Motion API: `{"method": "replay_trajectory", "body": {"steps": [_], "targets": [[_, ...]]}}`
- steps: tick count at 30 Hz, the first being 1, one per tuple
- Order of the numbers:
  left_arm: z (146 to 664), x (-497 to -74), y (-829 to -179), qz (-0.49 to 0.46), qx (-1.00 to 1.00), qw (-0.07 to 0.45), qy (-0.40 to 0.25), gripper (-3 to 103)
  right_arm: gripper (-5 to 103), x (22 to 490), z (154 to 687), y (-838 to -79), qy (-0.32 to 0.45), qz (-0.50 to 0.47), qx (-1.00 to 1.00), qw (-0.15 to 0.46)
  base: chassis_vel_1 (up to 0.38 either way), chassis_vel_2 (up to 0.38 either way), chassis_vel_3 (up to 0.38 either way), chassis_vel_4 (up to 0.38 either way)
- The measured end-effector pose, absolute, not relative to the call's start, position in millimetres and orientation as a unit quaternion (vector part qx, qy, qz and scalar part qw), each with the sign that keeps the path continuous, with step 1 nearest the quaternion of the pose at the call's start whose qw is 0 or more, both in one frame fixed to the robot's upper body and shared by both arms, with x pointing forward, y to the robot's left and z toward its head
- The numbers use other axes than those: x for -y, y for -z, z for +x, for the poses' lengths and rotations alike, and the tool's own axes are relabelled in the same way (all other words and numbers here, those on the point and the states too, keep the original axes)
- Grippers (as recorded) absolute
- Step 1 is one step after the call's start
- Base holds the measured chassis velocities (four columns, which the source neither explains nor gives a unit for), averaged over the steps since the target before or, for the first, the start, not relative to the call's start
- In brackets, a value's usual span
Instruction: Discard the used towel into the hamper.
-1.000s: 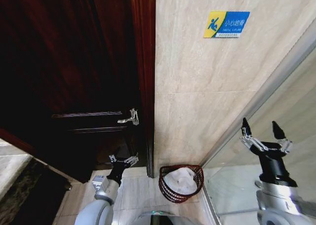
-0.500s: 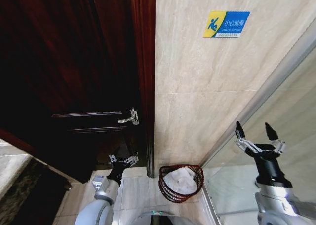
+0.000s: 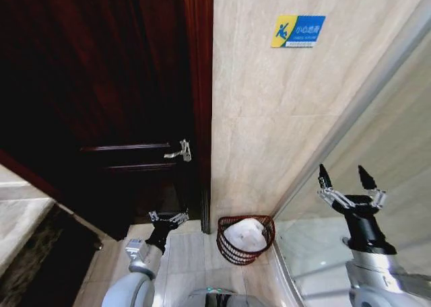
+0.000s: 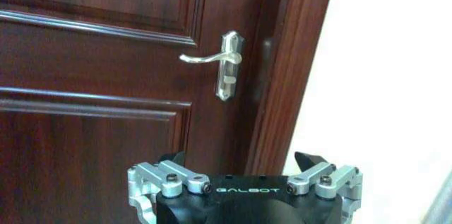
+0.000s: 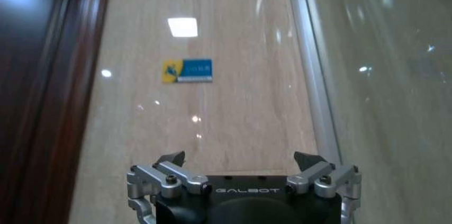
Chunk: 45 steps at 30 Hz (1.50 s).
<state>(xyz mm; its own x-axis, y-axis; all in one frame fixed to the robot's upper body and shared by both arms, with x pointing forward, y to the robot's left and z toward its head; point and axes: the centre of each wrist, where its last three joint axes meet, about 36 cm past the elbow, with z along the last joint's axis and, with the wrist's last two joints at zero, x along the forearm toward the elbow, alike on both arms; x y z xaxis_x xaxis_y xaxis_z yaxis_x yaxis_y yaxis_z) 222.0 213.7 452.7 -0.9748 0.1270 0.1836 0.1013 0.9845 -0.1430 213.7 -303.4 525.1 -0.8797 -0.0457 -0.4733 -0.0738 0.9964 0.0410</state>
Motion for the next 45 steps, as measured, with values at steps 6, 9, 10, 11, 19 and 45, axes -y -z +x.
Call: {"method": "replay_trajectory", "body": {"steps": [6,9,10,11,19,45], "targets": [[221.9,-213.7,-452.7,-0.058,0.991,0.097,-0.066,100,100,302.7,213.5,-524.5,-0.031,-0.031,-0.969,0.245,0.096,-0.104,-0.114,0.108],[222.0,-213.7,-452.7,-0.058,0.991,0.096,-0.066,100,100,303.0,213.5,-524.6,-0.031,-0.031,-0.968,0.245,-0.01,0.014,0.021,-0.011],[222.0,-213.7,-452.7,-0.058,0.991,0.096,-0.066,100,100,303.0,213.5,-524.6,-0.031,-0.031,-0.968,0.245,-0.031,0.043,0.062,-0.034],[222.0,-213.6,-452.7,-0.058,0.991,0.096,-0.067,100,100,303.2,213.5,-524.6,-0.031,-0.031,-0.968,0.246,-0.056,0.044,0.062,-0.034],[222.0,-213.7,-452.7,-0.058,0.991,0.096,-0.066,100,100,304.0,212.6,-524.5,-0.027,-0.031,-0.967,0.253,0.052,-0.053,-0.063,0.066],[222.0,-213.7,-452.8,-0.058,0.991,0.096,-0.066,100,100,308.9,210.5,-523.3,-0.022,-0.037,-0.963,0.266,0.123,-0.13,-0.129,0.127]]}}
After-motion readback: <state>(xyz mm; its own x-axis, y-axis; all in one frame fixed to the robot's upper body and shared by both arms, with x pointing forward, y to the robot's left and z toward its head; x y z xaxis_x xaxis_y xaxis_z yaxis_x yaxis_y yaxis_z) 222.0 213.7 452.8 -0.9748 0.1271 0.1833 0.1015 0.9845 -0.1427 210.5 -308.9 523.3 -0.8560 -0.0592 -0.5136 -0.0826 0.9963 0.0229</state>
